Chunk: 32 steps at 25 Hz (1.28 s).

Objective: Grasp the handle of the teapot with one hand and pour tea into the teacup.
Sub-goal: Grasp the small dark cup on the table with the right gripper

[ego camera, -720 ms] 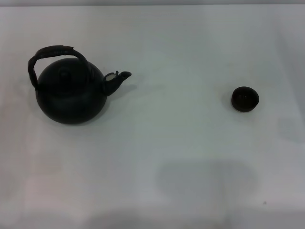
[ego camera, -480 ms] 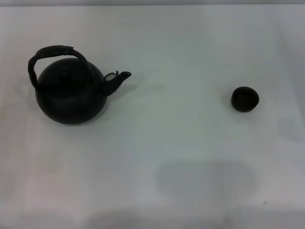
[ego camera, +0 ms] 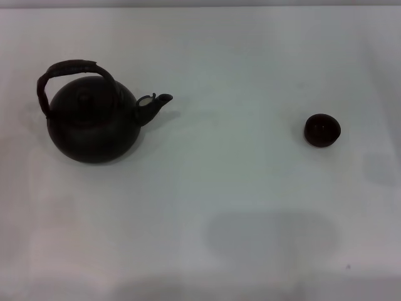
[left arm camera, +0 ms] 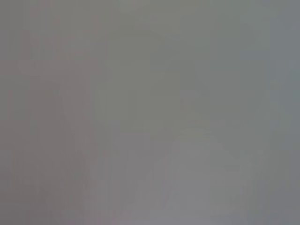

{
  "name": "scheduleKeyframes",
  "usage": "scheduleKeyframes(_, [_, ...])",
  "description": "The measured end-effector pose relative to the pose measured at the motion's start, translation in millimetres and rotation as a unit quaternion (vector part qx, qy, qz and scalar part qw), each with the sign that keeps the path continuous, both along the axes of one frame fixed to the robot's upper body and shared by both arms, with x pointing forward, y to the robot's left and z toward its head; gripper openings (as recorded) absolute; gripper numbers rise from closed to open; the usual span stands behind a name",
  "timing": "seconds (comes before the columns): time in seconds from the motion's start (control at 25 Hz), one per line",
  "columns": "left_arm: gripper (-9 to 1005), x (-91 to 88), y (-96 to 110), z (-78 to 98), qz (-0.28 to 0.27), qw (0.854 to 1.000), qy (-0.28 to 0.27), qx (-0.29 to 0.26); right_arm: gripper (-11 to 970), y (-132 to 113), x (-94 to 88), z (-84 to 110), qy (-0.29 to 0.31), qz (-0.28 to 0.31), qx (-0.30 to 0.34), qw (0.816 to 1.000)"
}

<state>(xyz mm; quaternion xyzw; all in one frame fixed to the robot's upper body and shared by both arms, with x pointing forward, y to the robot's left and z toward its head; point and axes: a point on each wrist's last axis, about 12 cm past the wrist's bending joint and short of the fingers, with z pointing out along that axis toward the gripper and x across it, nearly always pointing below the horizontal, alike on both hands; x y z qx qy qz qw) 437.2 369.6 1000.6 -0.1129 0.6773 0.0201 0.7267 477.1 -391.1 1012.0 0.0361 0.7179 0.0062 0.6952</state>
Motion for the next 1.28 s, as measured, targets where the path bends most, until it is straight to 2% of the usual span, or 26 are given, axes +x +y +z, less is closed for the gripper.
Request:
scheduleKeyframes(0.32, [847, 0.8, 1.7, 1.1, 0.0, 1.0, -0.001, 0.003, 875, -7.1, -5.2, 5.4, 0.001, 0.037, 0.003, 0.999])
scheduleKeyframes(0.52, [847, 1.4, 1.9, 1.6, -0.005, 1.0, -0.002, 0.003, 874, -21.7, -5.6, 26.0, 0.006, 0.113, -0.013, 0.994])
scheduleKeyframes(0.68, [846, 0.9, 3.2, 2.0, -0.004, 1.0, -0.002, 0.004, 874, -26.7, 1.8, 49.3, 0.026, 0.194, -0.032, 0.98])
scheduleKeyframes(0.96, [846, 3.2, 3.4, 3.3, -0.006, 1.0, -0.005, 0.006, 874, -17.6, 24.4, 86.0, 0.108, 0.339, -0.067, 0.932])
scheduleKeyframes(1.08, [846, 4.4, 2.6, 3.6, -0.008, 1.0, -0.006, 0.005, 873, -5.2, 37.1, 92.1, 0.153, 0.388, -0.087, 0.905])
scheduleKeyframes(1.28, [846, 4.4, 1.9, 3.4, -0.009, 1.0, -0.005, 0.004, 873, 20.3, 56.5, 91.1, 0.223, 0.451, -0.115, 0.857])
